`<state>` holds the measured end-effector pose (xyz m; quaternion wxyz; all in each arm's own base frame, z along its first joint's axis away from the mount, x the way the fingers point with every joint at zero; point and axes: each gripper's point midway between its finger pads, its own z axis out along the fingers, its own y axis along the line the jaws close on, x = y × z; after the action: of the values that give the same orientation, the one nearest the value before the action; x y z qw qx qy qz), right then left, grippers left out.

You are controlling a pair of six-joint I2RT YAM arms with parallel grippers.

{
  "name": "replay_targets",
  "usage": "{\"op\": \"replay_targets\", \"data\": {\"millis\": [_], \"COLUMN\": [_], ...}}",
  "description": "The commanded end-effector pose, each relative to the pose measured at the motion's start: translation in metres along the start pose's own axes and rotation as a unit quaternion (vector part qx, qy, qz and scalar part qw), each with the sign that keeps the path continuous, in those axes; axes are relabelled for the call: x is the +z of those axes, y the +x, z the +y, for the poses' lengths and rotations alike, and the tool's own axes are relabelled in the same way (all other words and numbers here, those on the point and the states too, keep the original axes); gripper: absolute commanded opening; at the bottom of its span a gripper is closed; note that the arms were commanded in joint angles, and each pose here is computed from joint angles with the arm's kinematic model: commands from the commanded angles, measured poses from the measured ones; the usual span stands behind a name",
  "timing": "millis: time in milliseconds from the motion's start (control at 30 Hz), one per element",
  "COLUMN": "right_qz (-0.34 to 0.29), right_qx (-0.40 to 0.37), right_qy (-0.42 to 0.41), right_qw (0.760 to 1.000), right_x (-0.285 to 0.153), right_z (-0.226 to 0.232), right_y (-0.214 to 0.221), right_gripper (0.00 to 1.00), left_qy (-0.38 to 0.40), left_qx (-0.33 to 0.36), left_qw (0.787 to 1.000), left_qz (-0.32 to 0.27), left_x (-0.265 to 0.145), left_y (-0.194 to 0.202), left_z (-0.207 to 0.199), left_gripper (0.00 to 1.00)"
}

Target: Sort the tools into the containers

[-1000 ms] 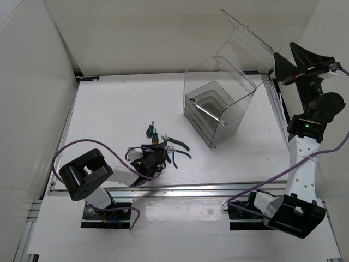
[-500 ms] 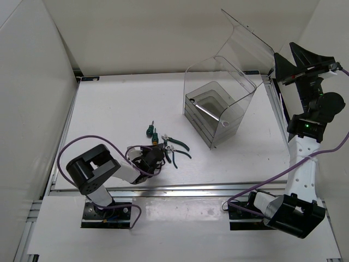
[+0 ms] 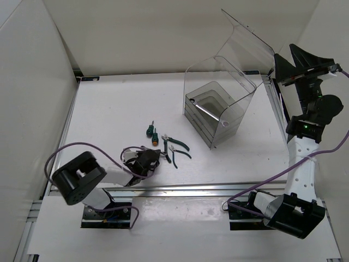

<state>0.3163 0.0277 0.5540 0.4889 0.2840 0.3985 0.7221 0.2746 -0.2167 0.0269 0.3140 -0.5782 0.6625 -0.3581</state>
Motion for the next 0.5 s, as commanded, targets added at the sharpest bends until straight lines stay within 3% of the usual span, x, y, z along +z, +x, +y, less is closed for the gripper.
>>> {"op": "replay_targets", "data": {"millis": [0,67,100,167,233,300,367,400,467], "right_qz": [0.005,-0.004,-0.003,-0.002,-0.002,-0.008,-0.015,-0.017,-0.018], "right_qx": [0.182,0.185,0.185,0.183,0.18,0.183,0.185,0.183,0.182], "right_qy": [-0.032,-0.034,-0.037,-0.039,-0.04,-0.032,-0.029,-0.028,-0.03], "right_qw": [0.983,0.982,0.982,0.982,0.983,0.983,0.982,0.982,0.983], "right_x": [-0.009,-0.012,-0.013,-0.015,-0.018,-0.021,-0.025,-0.027,-0.026], "right_z": [0.03,0.025,0.026,0.025,0.024,0.015,0.014,0.013,0.014], "right_y": [0.002,-0.001,0.0,0.0,0.003,0.001,0.001,0.002,0.002], "right_gripper": [0.68,0.68,0.68,0.68,0.68,0.68,0.68,0.68,0.68], "left_qy": [-0.013,0.023,0.04,0.12,0.184,0.26,0.266,0.294,0.307], "left_qx": [0.025,0.037,0.083,0.092,0.158,0.17,0.239,0.238,0.255], "left_qw": [0.999,0.999,0.995,0.988,0.97,0.95,0.931,0.922,0.909], "left_qz": [-0.017,-0.028,-0.036,-0.031,0.01,0.033,0.072,0.085,0.119], "left_x": [-0.013,-0.024,-0.027,-0.035,-0.037,-0.049,-0.034,-0.04,-0.029], "left_y": [-0.012,-0.015,-0.016,-0.01,0.015,0.036,0.068,0.08,0.107], "left_z": [-0.014,-0.06,-0.077,-0.145,-0.19,-0.255,-0.262,-0.288,-0.29], "left_gripper": [0.1,0.1,0.1,0.1,0.1,0.1,0.1,0.1,0.1]}}
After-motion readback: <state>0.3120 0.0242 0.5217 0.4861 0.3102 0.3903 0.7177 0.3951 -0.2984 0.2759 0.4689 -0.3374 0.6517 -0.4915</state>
